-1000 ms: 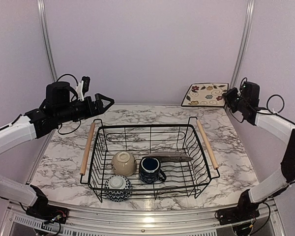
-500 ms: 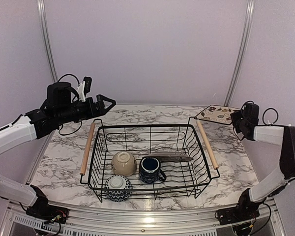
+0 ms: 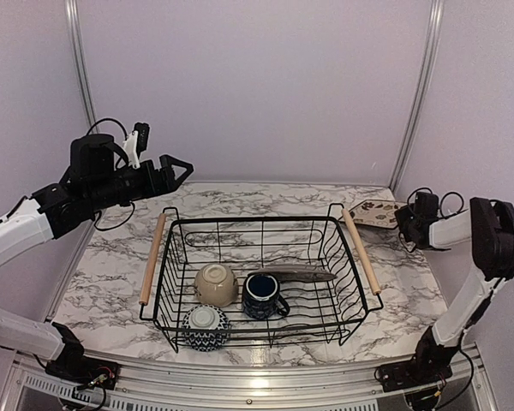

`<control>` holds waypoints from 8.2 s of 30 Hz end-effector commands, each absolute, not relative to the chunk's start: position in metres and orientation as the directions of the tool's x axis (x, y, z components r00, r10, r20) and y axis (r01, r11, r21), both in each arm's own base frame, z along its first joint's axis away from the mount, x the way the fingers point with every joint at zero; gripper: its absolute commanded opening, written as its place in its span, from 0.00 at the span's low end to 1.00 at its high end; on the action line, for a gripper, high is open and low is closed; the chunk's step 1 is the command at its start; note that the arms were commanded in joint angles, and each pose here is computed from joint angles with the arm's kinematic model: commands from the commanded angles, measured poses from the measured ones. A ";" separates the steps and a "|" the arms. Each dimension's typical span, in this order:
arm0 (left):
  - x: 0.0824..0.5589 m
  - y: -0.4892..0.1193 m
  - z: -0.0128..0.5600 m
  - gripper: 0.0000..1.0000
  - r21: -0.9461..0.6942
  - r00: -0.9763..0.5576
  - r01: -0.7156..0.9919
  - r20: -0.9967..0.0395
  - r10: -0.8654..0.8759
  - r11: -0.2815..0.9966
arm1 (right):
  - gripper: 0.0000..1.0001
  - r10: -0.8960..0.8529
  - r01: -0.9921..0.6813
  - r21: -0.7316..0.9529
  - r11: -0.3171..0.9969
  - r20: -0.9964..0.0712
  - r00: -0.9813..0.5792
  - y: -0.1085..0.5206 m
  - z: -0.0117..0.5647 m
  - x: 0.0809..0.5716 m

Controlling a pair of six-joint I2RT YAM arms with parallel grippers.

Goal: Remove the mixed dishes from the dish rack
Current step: Place the plate in the corner of the board, then grab the plate from the dish rack, then place the plate with another plate.

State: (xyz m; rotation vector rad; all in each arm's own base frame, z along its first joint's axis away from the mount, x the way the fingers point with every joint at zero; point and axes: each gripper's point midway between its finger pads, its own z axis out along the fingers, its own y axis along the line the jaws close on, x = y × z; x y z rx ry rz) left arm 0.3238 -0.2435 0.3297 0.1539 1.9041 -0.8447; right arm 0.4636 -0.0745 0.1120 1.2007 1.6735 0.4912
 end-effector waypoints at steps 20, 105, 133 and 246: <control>0.318 -0.248 0.336 0.99 -0.484 -0.485 0.460 -0.839 -0.246 0.744 | 0.27 0.906 0.345 0.841 0.417 -0.416 -0.079 -0.076 0.115 0.523; 0.333 -0.232 0.328 0.99 -0.348 -0.425 0.410 -0.891 -0.161 0.843 | 0.34 -0.951 -0.855 -0.490 0.169 -0.309 -0.011 0.315 0.165 0.224; 0.327 -0.222 0.335 0.99 -0.347 -0.399 0.396 -0.899 -0.181 0.850 | 0.00 -0.943 -0.697 -0.681 0.224 -0.331 0.020 0.315 0.227 0.247; 0.317 -0.222 0.341 0.99 -0.432 -0.420 0.396 -0.870 -0.258 0.810 | 0.18 0.995 0.269 0.962 0.051 -0.070 0.065 -0.038 0.093 0.503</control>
